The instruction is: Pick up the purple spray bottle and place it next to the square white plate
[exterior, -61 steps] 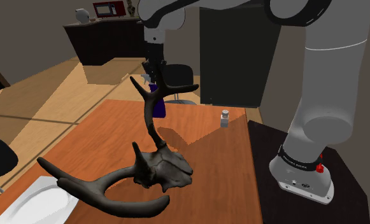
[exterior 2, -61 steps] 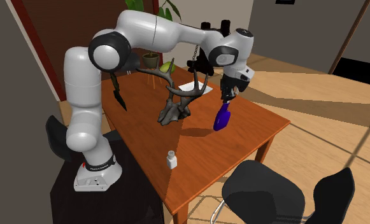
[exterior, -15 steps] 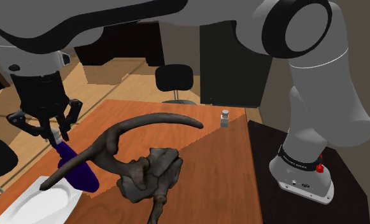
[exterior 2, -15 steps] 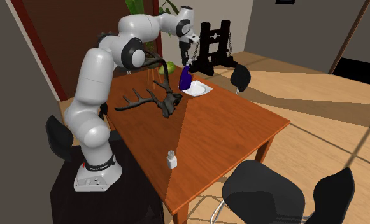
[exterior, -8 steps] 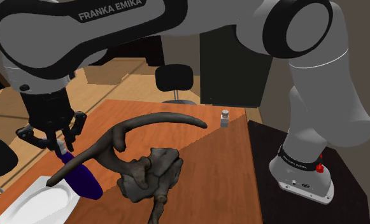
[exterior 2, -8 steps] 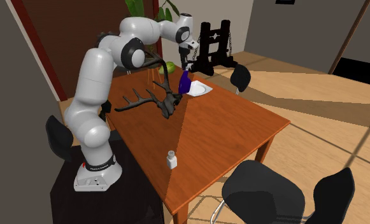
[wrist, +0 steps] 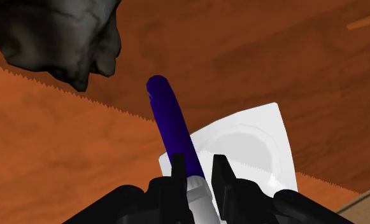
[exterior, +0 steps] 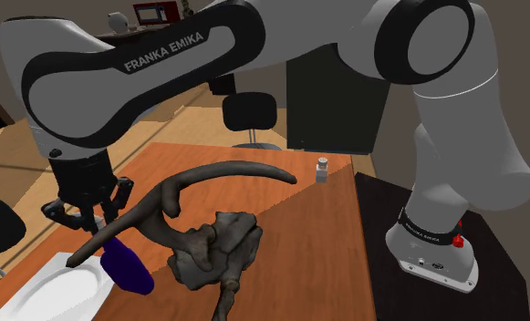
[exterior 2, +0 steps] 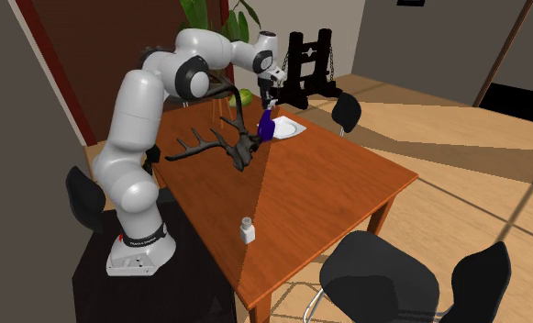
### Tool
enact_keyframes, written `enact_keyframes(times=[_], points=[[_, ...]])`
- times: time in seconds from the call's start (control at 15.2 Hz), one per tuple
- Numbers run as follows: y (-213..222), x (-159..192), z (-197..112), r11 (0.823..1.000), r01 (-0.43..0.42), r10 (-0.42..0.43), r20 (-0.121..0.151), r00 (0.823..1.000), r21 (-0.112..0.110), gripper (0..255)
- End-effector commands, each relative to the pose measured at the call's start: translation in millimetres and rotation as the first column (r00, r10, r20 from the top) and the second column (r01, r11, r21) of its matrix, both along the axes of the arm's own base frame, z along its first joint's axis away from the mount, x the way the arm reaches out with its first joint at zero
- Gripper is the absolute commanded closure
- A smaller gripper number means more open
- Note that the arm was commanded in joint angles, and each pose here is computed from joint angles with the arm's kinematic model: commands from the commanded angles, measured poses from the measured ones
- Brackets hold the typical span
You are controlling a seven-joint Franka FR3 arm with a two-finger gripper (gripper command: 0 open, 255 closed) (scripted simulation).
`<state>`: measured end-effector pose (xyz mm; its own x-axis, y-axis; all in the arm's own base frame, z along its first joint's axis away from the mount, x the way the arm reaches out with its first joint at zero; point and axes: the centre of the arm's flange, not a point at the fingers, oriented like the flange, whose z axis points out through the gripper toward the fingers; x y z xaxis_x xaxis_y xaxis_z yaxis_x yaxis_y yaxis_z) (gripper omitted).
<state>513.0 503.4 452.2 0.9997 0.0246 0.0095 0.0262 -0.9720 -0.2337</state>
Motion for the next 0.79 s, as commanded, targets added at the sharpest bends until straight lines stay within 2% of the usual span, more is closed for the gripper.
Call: enact_keyframes(times=[0.0, 0.46, 0.53, 0.73], points=[[-0.1, 0.3, -6.3, 1.0, 0.0, 0.0, 0.001, 1.0, 0.001, 255], [-0.1, 0.3, -6.3, 1.0, 0.0, 0.0, 0.001, 1.0, 0.001, 255], [-0.1, 0.3, -6.3, 1.0, 0.0, 0.0, 0.001, 1.0, 0.001, 0], [0.0, 0.4, -6.4, 1.0, 0.0, 0.0, 0.001, 1.0, 0.001, 0]])
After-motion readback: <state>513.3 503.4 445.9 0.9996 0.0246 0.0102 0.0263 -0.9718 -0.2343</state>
